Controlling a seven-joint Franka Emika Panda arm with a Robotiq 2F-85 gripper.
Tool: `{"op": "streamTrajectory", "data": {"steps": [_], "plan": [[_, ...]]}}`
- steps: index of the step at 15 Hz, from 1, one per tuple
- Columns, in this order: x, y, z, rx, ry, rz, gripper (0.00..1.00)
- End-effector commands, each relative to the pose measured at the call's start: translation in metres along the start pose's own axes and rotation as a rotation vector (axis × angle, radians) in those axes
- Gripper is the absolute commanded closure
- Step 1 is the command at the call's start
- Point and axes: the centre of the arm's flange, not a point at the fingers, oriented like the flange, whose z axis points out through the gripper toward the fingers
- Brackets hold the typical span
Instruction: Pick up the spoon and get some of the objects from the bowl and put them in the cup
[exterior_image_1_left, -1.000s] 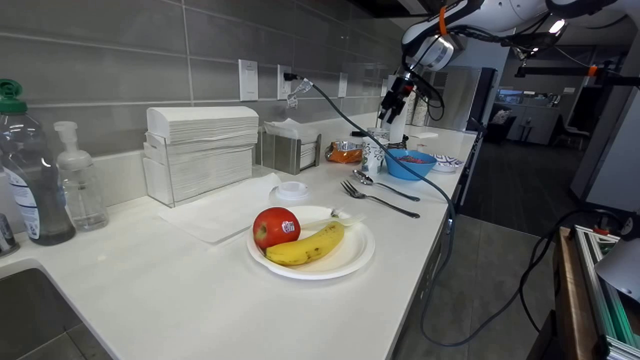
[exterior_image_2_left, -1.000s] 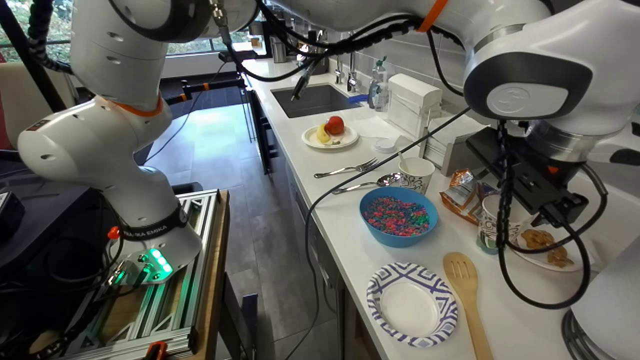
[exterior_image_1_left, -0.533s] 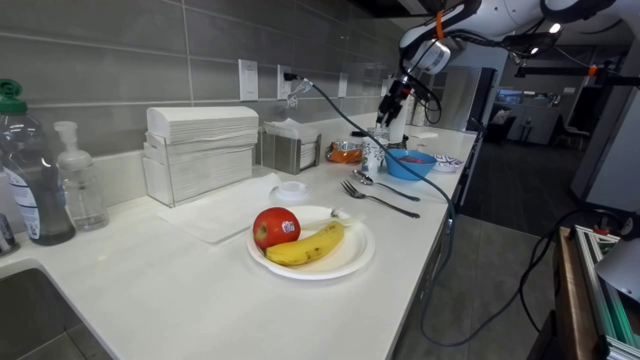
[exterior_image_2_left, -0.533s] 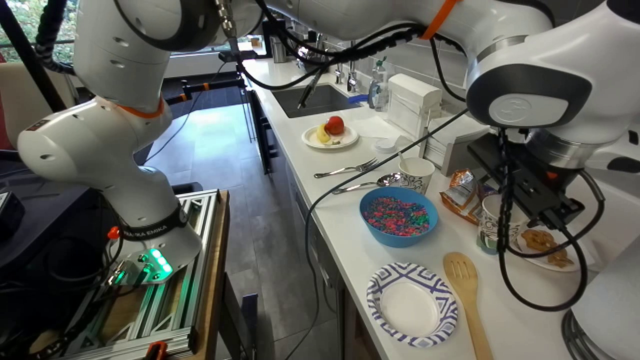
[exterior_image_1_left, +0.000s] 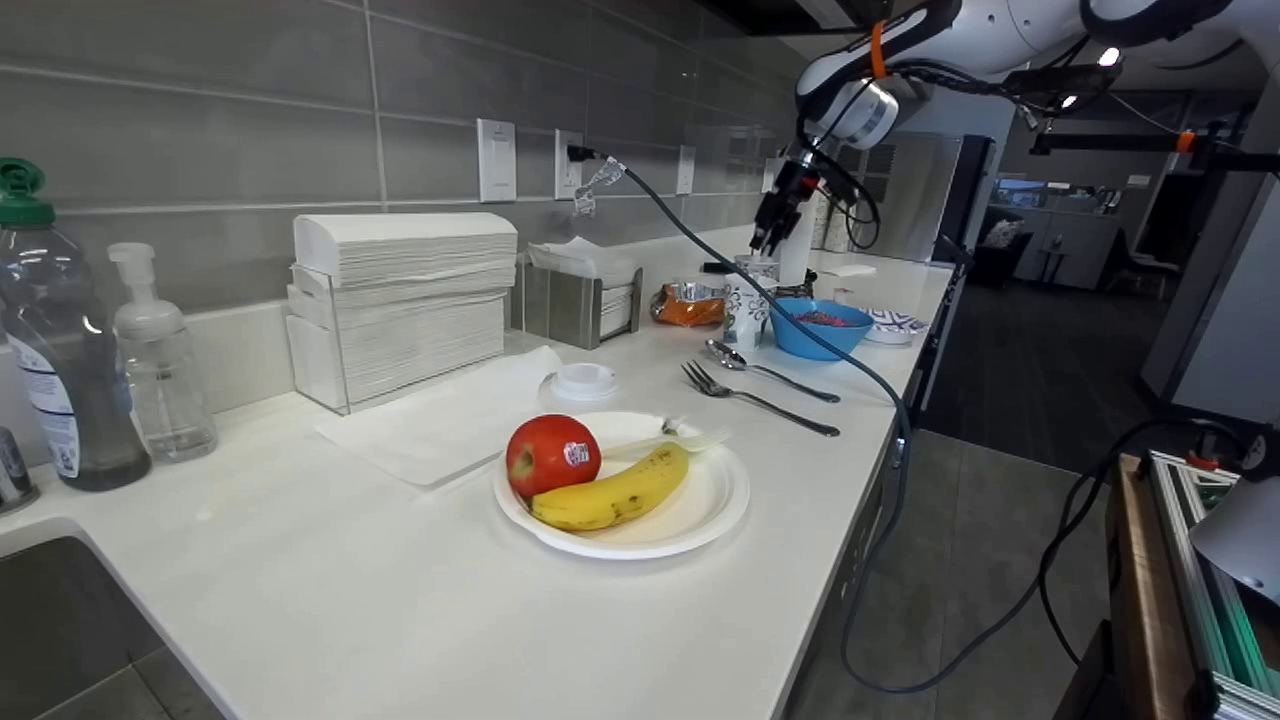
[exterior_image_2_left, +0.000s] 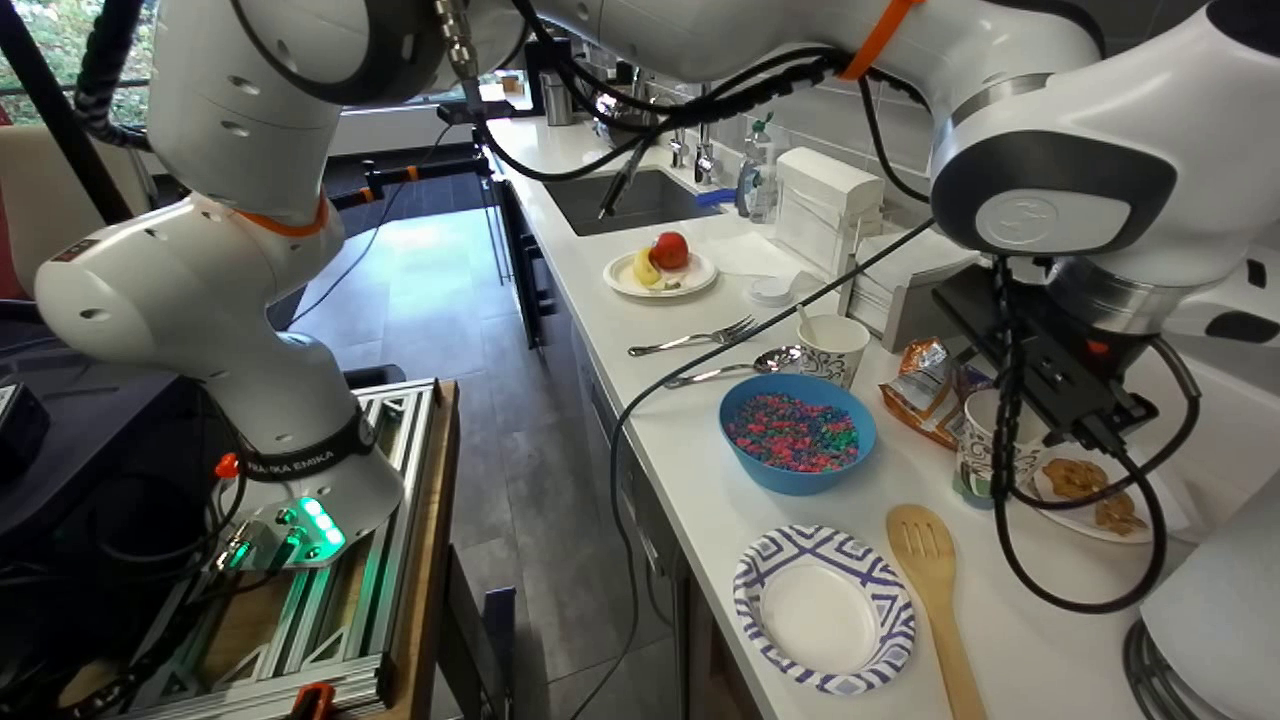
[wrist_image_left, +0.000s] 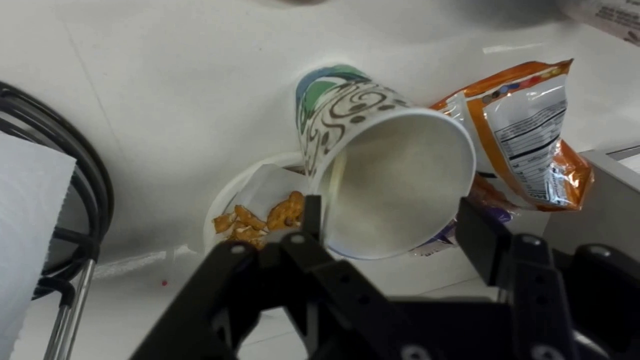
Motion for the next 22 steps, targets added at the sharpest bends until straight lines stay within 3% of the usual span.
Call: {"op": "streamTrajectory", "data": {"steps": [1, 2, 3, 4, 6, 9, 15, 22], "plan": [[0.001, -0.002, -0.003, 0.028, 0.001, -0.003, 0.35], [0.001, -0.002, -0.004, 0.027, 0.002, -0.003, 0.39], [0.001, -0.003, -0.005, 0.028, 0.003, -0.003, 0.51], [0.001, -0.004, -0.005, 0.029, 0.002, -0.003, 0.52], [0.001, -0.006, -0.005, 0.029, -0.003, -0.002, 0.75], [0.001, -0.009, -0.005, 0.025, -0.001, -0.008, 0.98], [-0.002, -0.016, -0.014, 0.021, 0.008, -0.016, 0.99], [-0.007, -0.027, -0.063, 0.013, 0.047, 0.025, 0.99]]}}
